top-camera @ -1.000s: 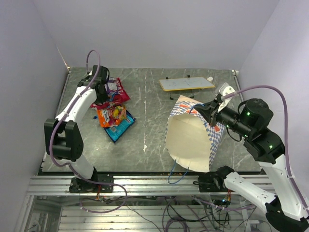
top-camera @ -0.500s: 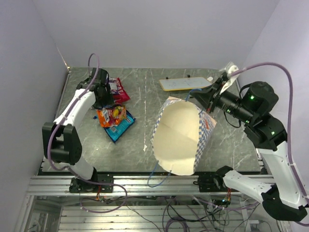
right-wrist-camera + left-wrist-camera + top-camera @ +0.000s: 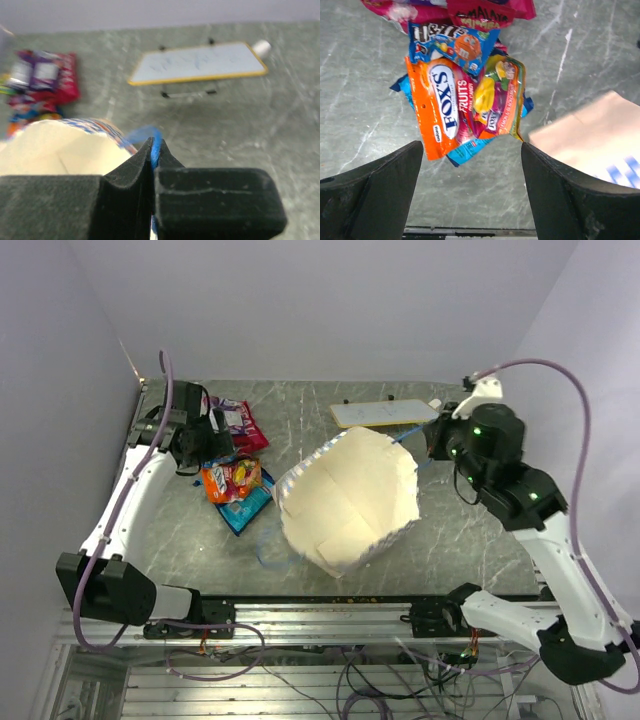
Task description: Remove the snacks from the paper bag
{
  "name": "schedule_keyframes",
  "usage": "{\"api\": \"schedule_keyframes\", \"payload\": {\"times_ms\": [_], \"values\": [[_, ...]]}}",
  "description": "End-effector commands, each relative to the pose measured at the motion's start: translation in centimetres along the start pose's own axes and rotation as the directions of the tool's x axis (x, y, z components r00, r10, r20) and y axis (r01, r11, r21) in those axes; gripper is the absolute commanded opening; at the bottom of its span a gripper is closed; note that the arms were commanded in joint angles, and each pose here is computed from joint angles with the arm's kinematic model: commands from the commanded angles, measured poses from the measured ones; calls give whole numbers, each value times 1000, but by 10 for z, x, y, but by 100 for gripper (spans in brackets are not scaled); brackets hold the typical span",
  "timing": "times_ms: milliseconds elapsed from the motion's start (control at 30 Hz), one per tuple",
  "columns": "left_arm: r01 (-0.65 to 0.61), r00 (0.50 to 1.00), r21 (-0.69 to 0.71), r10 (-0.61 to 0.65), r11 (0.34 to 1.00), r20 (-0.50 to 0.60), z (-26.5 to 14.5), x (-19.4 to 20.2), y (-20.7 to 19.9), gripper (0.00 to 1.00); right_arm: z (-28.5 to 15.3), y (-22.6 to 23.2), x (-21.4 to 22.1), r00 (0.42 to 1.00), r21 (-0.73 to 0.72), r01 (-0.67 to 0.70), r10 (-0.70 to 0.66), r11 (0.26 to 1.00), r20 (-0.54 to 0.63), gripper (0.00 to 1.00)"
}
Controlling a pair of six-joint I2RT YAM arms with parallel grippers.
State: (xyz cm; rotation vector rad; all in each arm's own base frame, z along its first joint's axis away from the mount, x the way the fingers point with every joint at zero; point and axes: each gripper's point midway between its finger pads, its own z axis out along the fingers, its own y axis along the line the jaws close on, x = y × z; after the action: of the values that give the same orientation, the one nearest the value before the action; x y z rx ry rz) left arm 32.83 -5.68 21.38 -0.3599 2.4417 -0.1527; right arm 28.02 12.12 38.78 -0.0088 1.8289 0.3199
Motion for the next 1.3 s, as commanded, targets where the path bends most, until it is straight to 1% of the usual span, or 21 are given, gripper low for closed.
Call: {"api": "schedule_keyframes", "payload": {"times_ms": [0, 67, 267, 333, 400, 433, 500, 567, 600, 667, 767, 867, 933, 1033, 1067, 1133, 1167, 1267], "values": [[15, 1000, 137, -12, 990, -26, -28, 1, -22, 89, 15, -44, 33, 991, 220, 112, -92, 969, -97, 0], [16, 1000, 188, -13, 982, -17, -39, -1, -31, 90, 17, -47, 39, 988, 223, 125, -100, 967, -120, 0], [24, 997, 301, -43, 953, 56, -71, -20, -53, 91, 14, -39, 41, 990, 177, 97, -77, 979, -117, 0], [27, 996, 318, -54, 948, 76, -80, -27, -58, 92, 13, -32, 39, 992, 133, 82, -68, 988, -104, 0], [23, 992, 330, -63, 944, 111, -91, -38, -62, 92, 9, -25, 36, 993, 91, 79, -70, 993, -98, 7], [17, 989, 334, -64, 942, 131, -98, -44, -63, 92, 7, -24, 35, 992, 85, 78, -69, 993, -102, 12], [4, 982, 330, -66, 944, 177, -111, -58, -63, 92, 1, -23, 30, 992, 79, 78, -70, 994, -102, 28], [-6, 973, 324, -69, 946, 220, -126, -71, -63, 92, -8, -23, 22, 994, 70, 76, -70, 995, -84, 50], [-14, 966, 334, -73, 943, 247, -135, -78, -65, 92, -15, -23, 15, 996, 70, 68, -64, 995, -66, 63], [-27, 946, 374, -97, 927, 309, -160, -94, -72, 92, -33, -25, -5, 999, 76, 33, -32, 997, -12, 99], [-56, 894, 472, -166, 880, 417, -206, -119, -87, 91, -67, -28, -45, 995, 82, -52, 45, 995, 91, 100], [-111, 822, 550, -235, 827, 519, -259, -139, -96, 92, -101, -20, -76, 986, -2, -25, 25, 1000, 165, 100], [-152, 768, 571, -267, 807, 582, -292, -147, -95, 94, -124, -18, -94, 972, -47, -6, 17, 999, 234, 100], [-191, 672, 556, -305, 809, 675, -336, -153, -83, 96, -153, -27, -115, 943, -41, -71, 80, 997, 323, 100], [-204, 633, 545, -315, 813, 707, -350, -154, -77, 97, -160, -32, -120, 933, -31, -100, 105, 994, 344, 100], [-215, 562, 514, -325, 830, 760, -373, -153, -63, 97, -172, -44, -128, 909, 8, -179, 162, 984, 384, 100], [-203, 525, 486, -325, 850, 787, -381, -153, -53, 97, -176, -50, -131, 900, 30, -213, 185, 977, 395, 100], [-169, 462, 431, -315, 887, 829, -395, -149, -31, 96, -182, -59, -135, 887, 63, -263, 215, 963, 409, 100]]}}
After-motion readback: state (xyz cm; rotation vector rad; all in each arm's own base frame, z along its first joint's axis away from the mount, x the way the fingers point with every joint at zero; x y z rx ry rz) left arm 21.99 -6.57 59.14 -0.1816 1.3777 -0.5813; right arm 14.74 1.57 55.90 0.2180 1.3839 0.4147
